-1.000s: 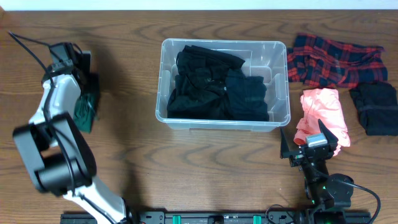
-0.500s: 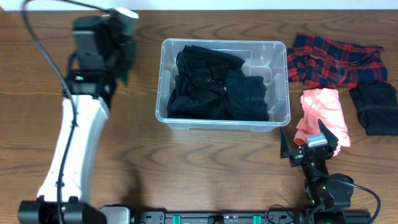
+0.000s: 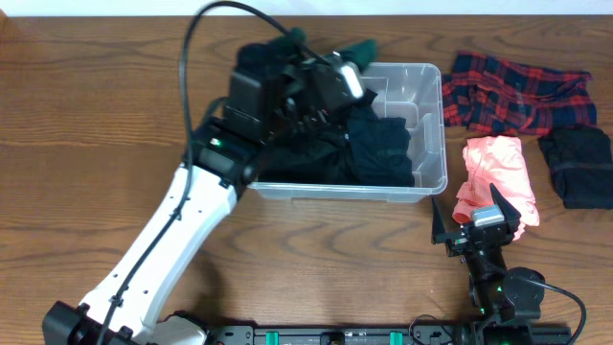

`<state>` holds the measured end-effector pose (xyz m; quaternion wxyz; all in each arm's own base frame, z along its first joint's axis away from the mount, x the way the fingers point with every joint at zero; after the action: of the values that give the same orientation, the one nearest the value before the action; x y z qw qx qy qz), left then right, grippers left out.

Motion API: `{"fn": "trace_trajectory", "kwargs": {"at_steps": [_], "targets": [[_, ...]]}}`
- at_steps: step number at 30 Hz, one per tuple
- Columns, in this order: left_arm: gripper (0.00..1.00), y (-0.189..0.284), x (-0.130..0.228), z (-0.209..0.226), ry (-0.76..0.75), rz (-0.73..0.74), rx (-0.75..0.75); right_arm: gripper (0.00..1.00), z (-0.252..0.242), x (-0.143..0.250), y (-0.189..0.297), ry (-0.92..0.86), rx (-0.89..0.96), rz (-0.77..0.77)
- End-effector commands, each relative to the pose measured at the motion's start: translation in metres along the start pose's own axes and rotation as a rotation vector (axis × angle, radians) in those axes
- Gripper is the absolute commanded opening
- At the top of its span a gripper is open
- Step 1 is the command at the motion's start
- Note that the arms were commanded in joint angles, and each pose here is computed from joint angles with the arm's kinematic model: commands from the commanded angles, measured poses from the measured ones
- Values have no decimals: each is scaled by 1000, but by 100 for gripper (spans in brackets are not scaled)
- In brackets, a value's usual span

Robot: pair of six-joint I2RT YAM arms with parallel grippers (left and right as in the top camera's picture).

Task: Pack container
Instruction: 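Carry the green garment over the bin and lower it in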

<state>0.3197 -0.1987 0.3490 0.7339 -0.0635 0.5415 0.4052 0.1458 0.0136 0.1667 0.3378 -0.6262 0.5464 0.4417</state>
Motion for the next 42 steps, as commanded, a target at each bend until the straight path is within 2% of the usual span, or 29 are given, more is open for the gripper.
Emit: {"fn": "trace_trajectory", "kwargs": {"at_steps": [1, 8, 14, 29, 42], "targets": [[6, -7, -13, -14, -104, -49, 42, 99, 0, 0, 0, 11, 1, -1], [6, -35, -9, -41, -219, -53, 134, 99, 0, 0, 0, 11, 1, -1], [6, -53, -10, -48, -259, -182, 228, 99, 0, 0, 0, 11, 1, -1], [6, -108, 18, -59, -291, -249, 263, 99, 0, 1, 0, 10, 0, -1], [6, -124, 35, -67, -307, -239, 307, 99, 0, 0, 0, 11, 1, -1]]}}
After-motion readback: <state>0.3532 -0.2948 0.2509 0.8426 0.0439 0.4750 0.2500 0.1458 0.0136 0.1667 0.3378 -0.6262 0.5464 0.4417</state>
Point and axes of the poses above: each gripper's point midway between its finger pads, its own y axis back along the fingers, its own z axis along the line the jaws close on, x = y × z, the point moved 10 cm from there along y, back along the fingers, and after that the axes turned 12 degrees about y, right-handed, at the moved point
